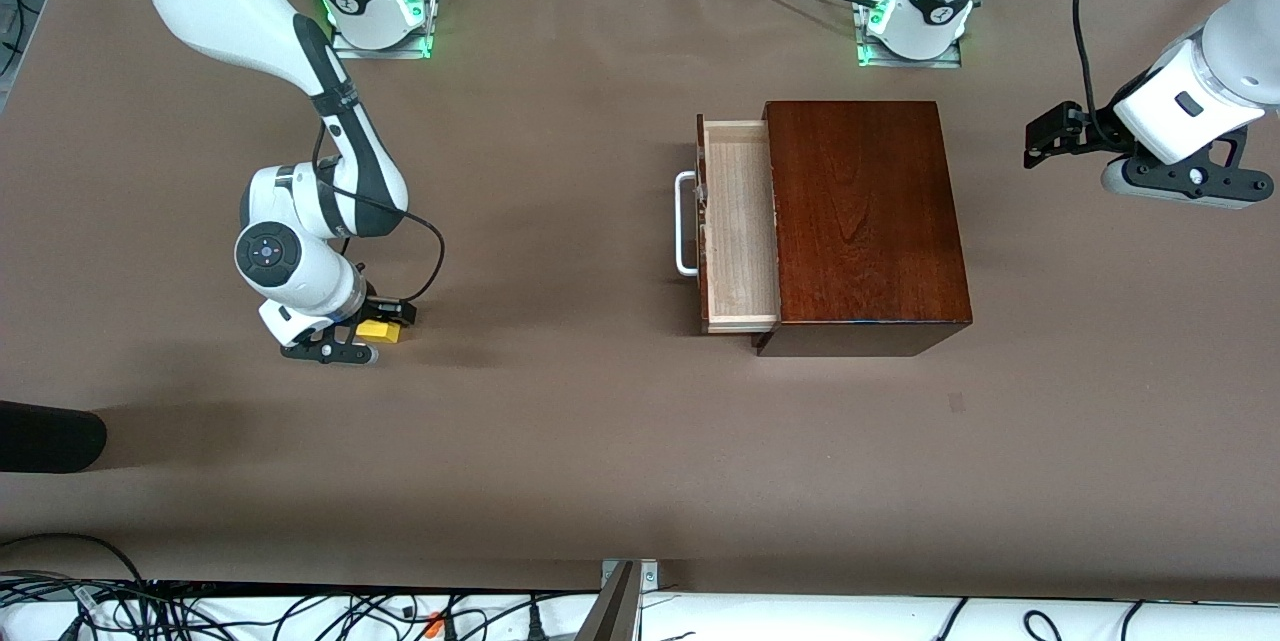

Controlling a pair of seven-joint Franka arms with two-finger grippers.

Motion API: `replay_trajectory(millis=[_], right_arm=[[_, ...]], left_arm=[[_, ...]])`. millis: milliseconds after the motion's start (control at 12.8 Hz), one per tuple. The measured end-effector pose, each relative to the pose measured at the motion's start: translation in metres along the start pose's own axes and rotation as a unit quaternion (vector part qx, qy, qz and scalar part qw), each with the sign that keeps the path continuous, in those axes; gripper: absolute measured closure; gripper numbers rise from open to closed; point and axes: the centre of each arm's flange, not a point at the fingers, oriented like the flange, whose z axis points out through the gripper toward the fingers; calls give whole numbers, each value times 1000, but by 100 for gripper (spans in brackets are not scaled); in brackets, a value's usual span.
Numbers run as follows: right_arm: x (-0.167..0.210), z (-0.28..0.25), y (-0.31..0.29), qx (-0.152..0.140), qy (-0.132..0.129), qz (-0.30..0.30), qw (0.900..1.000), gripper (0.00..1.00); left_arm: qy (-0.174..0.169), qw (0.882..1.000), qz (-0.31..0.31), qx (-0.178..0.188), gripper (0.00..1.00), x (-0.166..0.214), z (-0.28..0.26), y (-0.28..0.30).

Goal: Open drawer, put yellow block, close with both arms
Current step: 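Lower the right gripper onto the yellow cube and grasp it, then carry the yellow cube with the right gripper over the open drawer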

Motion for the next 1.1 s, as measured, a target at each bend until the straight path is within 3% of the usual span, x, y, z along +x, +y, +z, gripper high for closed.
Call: replay_trajectory(millis=[156, 548, 861, 1095], right_arm=[[1, -2, 0, 1, 2, 1, 1000, 44], [7, -20, -9, 8, 15, -5, 1000, 44], [4, -115, -70, 34, 8, -55, 998, 44], [-18, -197, -142, 61, 4, -118, 991, 44]], left_arm=[[-4, 1000, 1, 0, 0, -1, 0, 1], [-7, 1000, 2, 0, 0, -2, 0, 2], [-10, 1000, 2, 0, 0, -2, 0, 2], [-10, 1000, 2, 0, 0, -2, 0, 2]])
